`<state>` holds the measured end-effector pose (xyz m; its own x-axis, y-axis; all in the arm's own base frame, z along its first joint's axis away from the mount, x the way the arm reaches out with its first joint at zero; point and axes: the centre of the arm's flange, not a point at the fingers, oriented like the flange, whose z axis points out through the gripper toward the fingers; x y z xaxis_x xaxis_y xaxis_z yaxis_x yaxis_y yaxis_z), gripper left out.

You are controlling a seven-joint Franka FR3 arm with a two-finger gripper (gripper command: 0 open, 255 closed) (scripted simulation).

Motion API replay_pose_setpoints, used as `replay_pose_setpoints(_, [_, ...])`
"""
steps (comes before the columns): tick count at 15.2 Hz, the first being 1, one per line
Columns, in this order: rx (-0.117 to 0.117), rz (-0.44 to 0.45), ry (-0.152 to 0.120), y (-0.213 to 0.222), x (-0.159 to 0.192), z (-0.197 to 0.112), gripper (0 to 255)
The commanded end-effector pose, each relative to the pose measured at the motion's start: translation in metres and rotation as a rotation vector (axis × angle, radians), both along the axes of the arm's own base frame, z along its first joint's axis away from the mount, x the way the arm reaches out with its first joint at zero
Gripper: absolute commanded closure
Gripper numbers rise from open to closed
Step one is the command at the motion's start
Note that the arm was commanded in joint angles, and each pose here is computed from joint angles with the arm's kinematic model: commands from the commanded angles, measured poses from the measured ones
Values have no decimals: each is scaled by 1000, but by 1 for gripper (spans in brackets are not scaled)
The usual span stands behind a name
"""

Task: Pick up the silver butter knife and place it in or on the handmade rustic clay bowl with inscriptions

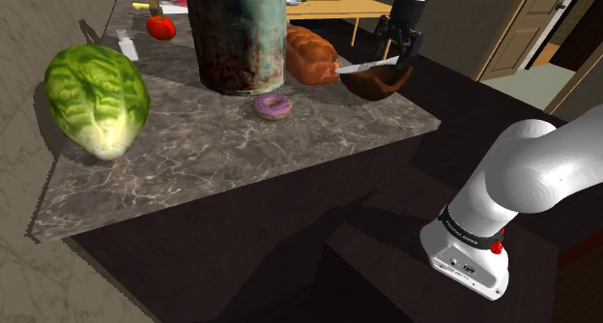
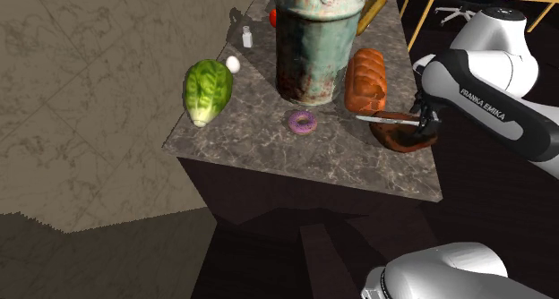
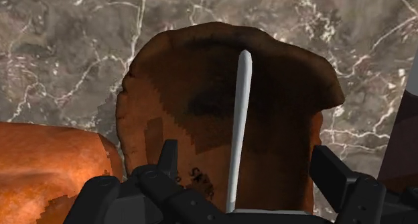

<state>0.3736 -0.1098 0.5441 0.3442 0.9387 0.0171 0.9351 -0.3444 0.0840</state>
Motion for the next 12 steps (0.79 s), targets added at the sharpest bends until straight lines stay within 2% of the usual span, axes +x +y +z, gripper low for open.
replay_pose_setpoints(1, [0,0,0,0,-1,13,0])
replay_pose_setpoints(4, [0,0,0,1,-4,50,0])
replay_pose_setpoints(12, [0,0,0,1,-4,50,0])
